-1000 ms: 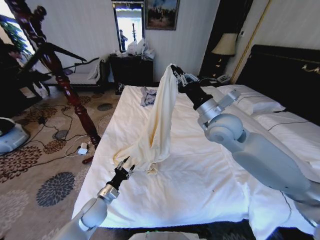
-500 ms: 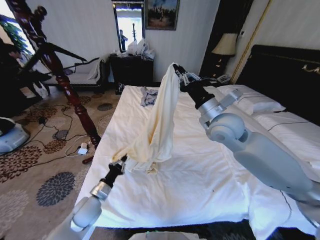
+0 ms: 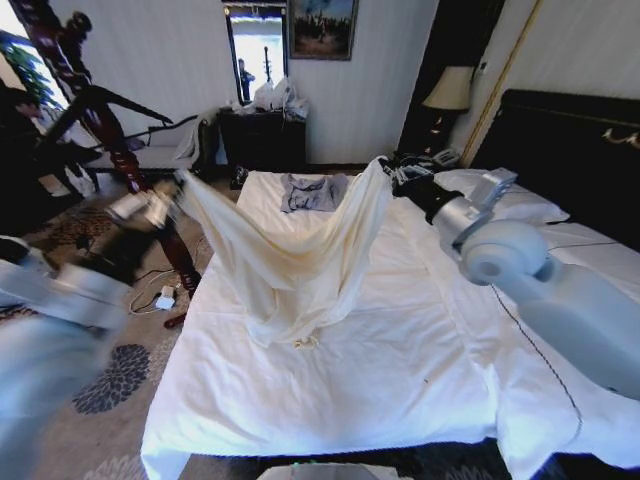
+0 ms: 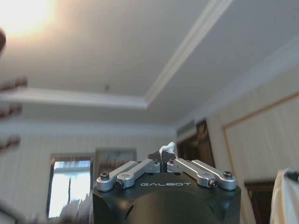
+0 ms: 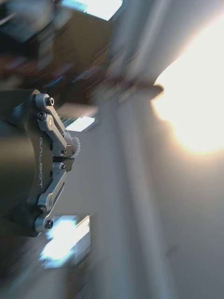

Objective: Pick up the clothes from the bed and hang them on the clothes hanger.

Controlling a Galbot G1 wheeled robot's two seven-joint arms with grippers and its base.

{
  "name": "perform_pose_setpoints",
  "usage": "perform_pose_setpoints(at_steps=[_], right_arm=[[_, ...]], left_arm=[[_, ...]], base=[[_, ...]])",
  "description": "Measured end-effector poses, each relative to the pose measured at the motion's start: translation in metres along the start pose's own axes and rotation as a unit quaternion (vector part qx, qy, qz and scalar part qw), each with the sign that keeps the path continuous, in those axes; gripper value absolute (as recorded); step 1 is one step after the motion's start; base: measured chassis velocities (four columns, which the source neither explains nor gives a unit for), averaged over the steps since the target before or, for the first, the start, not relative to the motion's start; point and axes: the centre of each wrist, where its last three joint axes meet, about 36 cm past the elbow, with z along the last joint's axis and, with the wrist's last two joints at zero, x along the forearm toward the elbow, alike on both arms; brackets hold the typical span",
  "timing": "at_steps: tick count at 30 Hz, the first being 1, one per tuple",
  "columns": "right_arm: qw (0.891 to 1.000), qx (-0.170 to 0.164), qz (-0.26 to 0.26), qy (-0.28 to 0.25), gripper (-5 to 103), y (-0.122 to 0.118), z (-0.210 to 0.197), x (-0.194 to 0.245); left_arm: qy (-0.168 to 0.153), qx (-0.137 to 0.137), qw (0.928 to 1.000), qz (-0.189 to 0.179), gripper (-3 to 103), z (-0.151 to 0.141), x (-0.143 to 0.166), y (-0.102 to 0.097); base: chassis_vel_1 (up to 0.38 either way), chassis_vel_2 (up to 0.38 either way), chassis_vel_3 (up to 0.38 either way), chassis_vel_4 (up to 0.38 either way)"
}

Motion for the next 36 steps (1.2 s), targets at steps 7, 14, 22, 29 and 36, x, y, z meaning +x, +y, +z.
perform_pose_setpoints(at_steps=[7,14,22,29,36], right_arm=[[0.962,0.003,0.226,0.156,1,-0.039,0.045,-0.031],[0.915,0.024,0.241,0.322,0,-0.021,0.112,0.018],[0.949,0.017,0.23,0.217,0,-0.007,0.108,0.011],[0.98,0.046,0.174,0.087,0,-0.007,0.056,-0.002],[0.984,0.013,0.174,0.033,0,-0.051,0.057,-0.088]], left_arm=[[0.087,0.023,0.9807,-0.174,1,0.02,-0.026,0.103],[0.24,0.018,0.9581,-0.155,1,0.112,0.012,0.095],[0.22,0.027,0.9675,-0.122,1,0.106,0.015,0.065],[0.147,0.028,0.9788,-0.14,1,0.063,-0.005,0.071],[0.128,-0.028,0.9749,-0.18,1,0.032,-0.05,0.127]], base=[[0.0,0.0,0.0,0.0],[0.0,0.0,0.0,0.0],[0.0,0.0,0.0,0.0],[0.0,0.0,0.0,0.0],[0.0,0.0,0.0,0.0]])
